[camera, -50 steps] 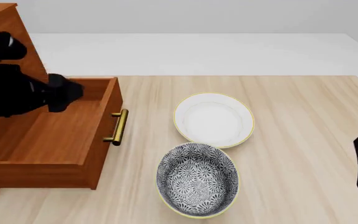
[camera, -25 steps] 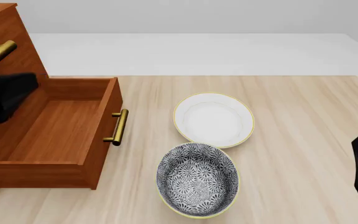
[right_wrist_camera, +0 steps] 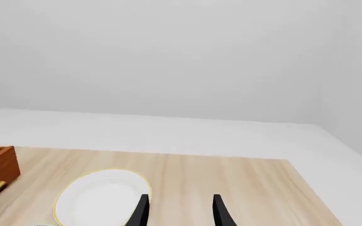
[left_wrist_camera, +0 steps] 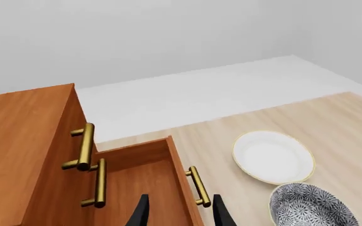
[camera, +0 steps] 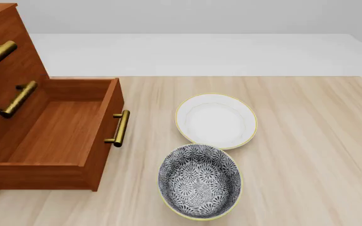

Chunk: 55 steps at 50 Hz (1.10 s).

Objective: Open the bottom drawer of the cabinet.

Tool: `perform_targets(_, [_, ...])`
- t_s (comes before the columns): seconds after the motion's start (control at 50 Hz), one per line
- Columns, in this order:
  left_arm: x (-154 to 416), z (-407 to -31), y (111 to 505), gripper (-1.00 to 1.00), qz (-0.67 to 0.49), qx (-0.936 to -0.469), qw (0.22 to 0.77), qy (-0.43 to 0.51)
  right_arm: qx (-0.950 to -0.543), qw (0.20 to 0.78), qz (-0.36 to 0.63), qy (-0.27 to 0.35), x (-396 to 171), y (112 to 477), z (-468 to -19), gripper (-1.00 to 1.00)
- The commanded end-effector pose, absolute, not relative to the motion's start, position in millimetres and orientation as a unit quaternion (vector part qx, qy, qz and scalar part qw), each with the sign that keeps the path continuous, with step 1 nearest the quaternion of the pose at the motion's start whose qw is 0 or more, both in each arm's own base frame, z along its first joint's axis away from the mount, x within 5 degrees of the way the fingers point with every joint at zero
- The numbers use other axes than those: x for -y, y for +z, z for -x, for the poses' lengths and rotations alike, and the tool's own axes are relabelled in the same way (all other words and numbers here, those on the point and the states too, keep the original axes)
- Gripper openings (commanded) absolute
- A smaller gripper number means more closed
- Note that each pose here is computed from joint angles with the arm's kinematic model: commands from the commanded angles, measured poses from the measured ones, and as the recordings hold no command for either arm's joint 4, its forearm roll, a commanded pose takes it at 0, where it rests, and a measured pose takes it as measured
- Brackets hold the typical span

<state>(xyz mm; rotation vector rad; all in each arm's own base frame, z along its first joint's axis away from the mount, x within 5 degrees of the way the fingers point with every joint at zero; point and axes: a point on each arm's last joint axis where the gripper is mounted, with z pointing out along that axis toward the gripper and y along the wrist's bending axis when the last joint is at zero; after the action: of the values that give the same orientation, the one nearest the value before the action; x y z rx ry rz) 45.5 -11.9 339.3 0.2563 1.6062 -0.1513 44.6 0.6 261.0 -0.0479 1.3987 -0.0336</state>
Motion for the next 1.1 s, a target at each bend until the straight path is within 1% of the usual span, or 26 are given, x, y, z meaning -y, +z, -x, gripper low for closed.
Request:
perform_targets(0.02, [4,-17,338,1.0,-0.122,-0.675,0.726,-0.052,-0.625,0.777,0.057,-0.04,-1,293,-32,1.0])
perform_targets(0.06, [2,-8,342,1.0,-0.121,-0.661,0.739,-0.047,-0.618,0.782,0.065,-0.05,-1,301,-28,1.0])
perform_targets(0.12, [2,-8,341,1.0,-0.123,-0.663,0.737,-0.046,-0.617,0.783,0.062,-0.05,-1,309,-24,1.0])
perform_targets(0.26, [-1,3,341,1.0,-0.14,-0.646,0.75,-0.039,-0.6,0.793,0.08,-0.068,0,332,-10,1.0])
perform_targets(0.32, [-2,6,344,1.0,-0.143,-0.637,0.757,-0.038,-0.597,0.796,0.08,-0.064,0,340,-4,1.0])
perform_targets(0.34, [-2,7,347,1.0,-0.149,-0.628,0.763,-0.034,-0.59,0.8,0.084,-0.069,0,346,-1,1.0])
perform_targets(0.36, [-2,9,350,1.0,-0.146,-0.624,0.767,-0.034,-0.576,0.81,0.087,-0.069,0,355,5,1.0])
perform_targets(0.4, [-3,10,352,1.0,-0.156,-0.615,0.772,-0.03,-0.576,0.809,0.09,-0.07,1,361,11,1.0])
perform_targets(0.42, [-3,10,352,1.0,-0.152,-0.619,0.77,-0.032,-0.575,0.81,0.089,-0.068,1,363,13,1.0])
perform_targets(0.54, [-5,17,364,1.0,-0.167,-0.59,0.79,-0.019,-0.541,0.832,0.093,-0.078,3,393,40,1.0])
perform_targets(0.58, [-5,18,363,1.0,-0.164,-0.596,0.786,-0.022,-0.542,0.831,0.093,-0.077,3,396,44,1.0])
perform_targets(0.6, [-6,22,369,1.0,-0.155,-0.587,0.794,-0.023,-0.536,0.834,0.097,-0.083,4,401,49,1.0])
perform_targets(0.64, [-7,24,372,1.0,-0.16,-0.585,0.795,-0.015,-0.532,0.837,0.097,-0.083,5,406,55,1.0])
perform_targets(0.76, [-11,37,386,1.0,-0.167,-0.565,0.808,-0.005,-0.531,0.837,0.101,-0.089,5,409,60,1.0])
perform_targets(0.86, [-14,46,394,1.0,-0.168,-0.562,0.81,-0.002,-0.533,0.836,0.099,-0.086,6,416,72,1.0])
perform_targets(0.9, [-16,51,399,1.0,-0.178,-0.548,0.817,0.009,-0.534,0.835,0.102,-0.086,7,420,78,1.0])
perform_targets(0.94, [-17,57,403,1.0,-0.169,-0.552,0.817,0.005,-0.536,0.834,0.103,-0.082,8,422,84,1.0])
perform_targets(0.98, [-20,66,411,1.0,-0.17,-0.536,0.827,0.015,-0.539,0.831,0.106,-0.085,8,424,88,1.0])
perform_targets(1.02, [-20,67,411,1.0,-0.172,-0.54,0.824,0.013,-0.542,0.83,0.104,-0.081,9,426,93,1.0])
perform_targets(1.06, [-22,75,417,1.0,-0.174,-0.529,0.83,0.023,-0.544,0.828,0.109,-0.08,10,428,99,1.0])
perform_targets(1.1, [-23,77,418,1.0,-0.175,-0.534,0.827,0.021,-0.547,0.826,0.109,-0.076,11,429,103,1.0])
